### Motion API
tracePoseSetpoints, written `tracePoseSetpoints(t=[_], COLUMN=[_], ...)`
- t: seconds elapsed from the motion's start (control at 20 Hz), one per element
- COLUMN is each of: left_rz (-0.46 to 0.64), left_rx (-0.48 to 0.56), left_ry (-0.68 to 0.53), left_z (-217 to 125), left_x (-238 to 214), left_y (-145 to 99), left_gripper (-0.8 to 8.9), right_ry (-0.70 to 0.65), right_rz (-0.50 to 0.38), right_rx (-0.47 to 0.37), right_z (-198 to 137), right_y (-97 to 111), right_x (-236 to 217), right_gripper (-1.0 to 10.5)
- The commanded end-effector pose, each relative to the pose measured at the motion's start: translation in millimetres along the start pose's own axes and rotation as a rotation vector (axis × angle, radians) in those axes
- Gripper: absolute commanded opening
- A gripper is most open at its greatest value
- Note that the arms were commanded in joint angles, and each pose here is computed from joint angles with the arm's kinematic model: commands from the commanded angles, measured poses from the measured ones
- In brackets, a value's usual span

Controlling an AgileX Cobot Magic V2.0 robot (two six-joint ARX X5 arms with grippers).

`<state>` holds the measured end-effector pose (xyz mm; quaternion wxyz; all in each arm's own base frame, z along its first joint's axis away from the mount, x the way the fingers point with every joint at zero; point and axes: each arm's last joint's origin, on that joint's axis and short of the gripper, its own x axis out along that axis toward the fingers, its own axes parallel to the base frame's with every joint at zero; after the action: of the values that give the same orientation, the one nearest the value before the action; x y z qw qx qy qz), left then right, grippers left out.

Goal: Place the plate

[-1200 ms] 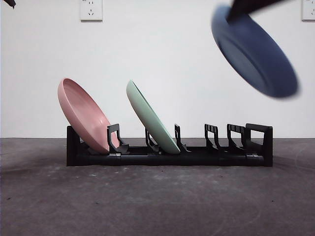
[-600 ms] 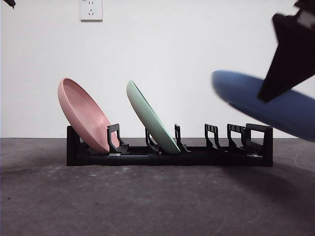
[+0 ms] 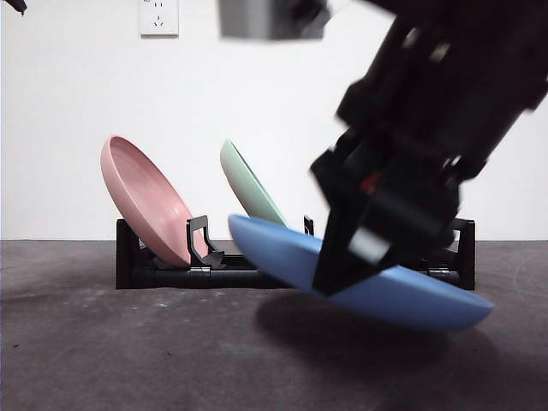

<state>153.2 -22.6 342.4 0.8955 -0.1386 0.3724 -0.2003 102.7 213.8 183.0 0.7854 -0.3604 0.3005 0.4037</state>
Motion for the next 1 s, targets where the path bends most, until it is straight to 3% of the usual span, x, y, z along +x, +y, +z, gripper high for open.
tracePoseSetpoints(t=[0.05, 0.25, 0.55, 0.75, 0.85, 1.0], left_rz=[-0.012, -0.012, -0.012, -0.012, -0.012, -0.012], left_rx=[0.031, 0.033, 0.032, 0.031, 0.031, 0.03], left_ry=[-0.019, -0.019, -0.018, -0.014, -0.015, -0.014], left_z=[5, 5, 5, 5, 5, 5], left_x=[-4, -4, -4, -4, -4, -4], left_y=[-3, -3, -3, -3, -3, -3], left_gripper=[3.52, 3.52, 3.52, 3.52, 3.52, 3.52], right_ry=[-0.002, 0.009, -0.011, 0.003, 0.011, 0.012], right_rz=[0.001, 0.017, 0.042, 0.053, 0.053, 0.052], right_rx=[-0.065, -0.141, -0.319, -0.337, -0.339, -0.334], right_z=[5, 11, 23, 22, 21, 21], right_y=[6, 13, 28, 31, 31, 32], right_x=[11, 26, 37, 38, 38, 38], right_gripper=[0.1, 0.1, 0.1, 0.2, 1.4, 1.7])
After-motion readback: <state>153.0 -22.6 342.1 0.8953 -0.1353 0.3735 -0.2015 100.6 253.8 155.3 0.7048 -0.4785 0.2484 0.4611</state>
